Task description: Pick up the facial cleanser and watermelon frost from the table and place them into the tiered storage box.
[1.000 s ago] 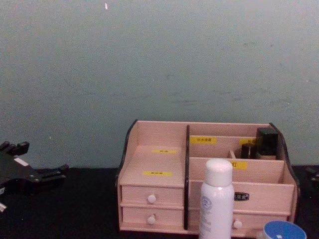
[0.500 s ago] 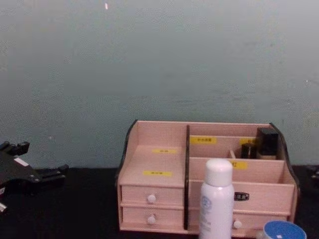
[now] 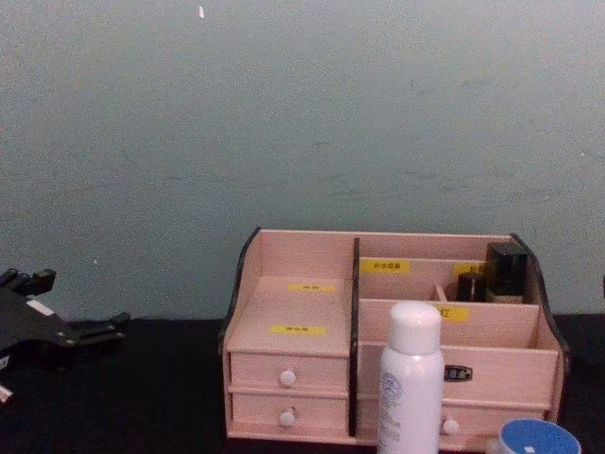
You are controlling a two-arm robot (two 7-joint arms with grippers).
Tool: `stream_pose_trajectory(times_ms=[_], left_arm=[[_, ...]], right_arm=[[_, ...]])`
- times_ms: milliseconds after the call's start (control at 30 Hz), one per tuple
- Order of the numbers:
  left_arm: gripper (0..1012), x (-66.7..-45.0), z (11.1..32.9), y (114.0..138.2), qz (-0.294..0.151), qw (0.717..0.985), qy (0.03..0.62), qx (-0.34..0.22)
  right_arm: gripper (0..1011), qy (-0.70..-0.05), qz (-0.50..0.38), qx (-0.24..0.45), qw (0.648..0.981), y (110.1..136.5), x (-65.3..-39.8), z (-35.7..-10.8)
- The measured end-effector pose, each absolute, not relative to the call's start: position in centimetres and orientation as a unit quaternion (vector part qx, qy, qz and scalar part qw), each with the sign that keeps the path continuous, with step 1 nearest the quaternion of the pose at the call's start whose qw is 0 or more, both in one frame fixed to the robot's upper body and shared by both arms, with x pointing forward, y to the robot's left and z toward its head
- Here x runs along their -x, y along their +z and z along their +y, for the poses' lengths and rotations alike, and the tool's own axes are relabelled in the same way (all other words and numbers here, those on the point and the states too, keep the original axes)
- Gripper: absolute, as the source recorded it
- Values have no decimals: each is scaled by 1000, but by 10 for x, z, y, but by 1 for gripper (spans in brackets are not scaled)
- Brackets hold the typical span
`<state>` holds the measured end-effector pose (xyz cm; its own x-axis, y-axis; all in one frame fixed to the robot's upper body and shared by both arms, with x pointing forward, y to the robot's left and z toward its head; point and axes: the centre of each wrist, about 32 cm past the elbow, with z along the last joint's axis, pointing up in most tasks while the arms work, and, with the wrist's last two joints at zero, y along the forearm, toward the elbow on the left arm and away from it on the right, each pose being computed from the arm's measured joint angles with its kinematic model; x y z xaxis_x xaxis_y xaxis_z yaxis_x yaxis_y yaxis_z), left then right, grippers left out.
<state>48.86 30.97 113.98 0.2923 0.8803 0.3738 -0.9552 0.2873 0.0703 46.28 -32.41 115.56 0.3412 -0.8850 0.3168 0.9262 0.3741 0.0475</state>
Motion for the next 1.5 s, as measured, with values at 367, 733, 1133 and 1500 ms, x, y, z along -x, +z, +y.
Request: stream_pose_trajectory(times_ms=[367,733,1133,1500], left_arm=[[1001,-489,310,1140,-132,791,580,-141],[1001,-489,310,1140,-132,791,580,-142],[1001,-489,310,1140,-132,791,580,-142],[1001,-489,310,1140,-132,791,580,-142]], right_arm=[[1003,-445,-134,36,885,1163,-447,-329],[1002,-348,-75,25,934,1153,-444,-321],[1002,-317,-54,44,946,1144,-458,-304],[1002,-317,-52,77,944,1141,-473,-286]])
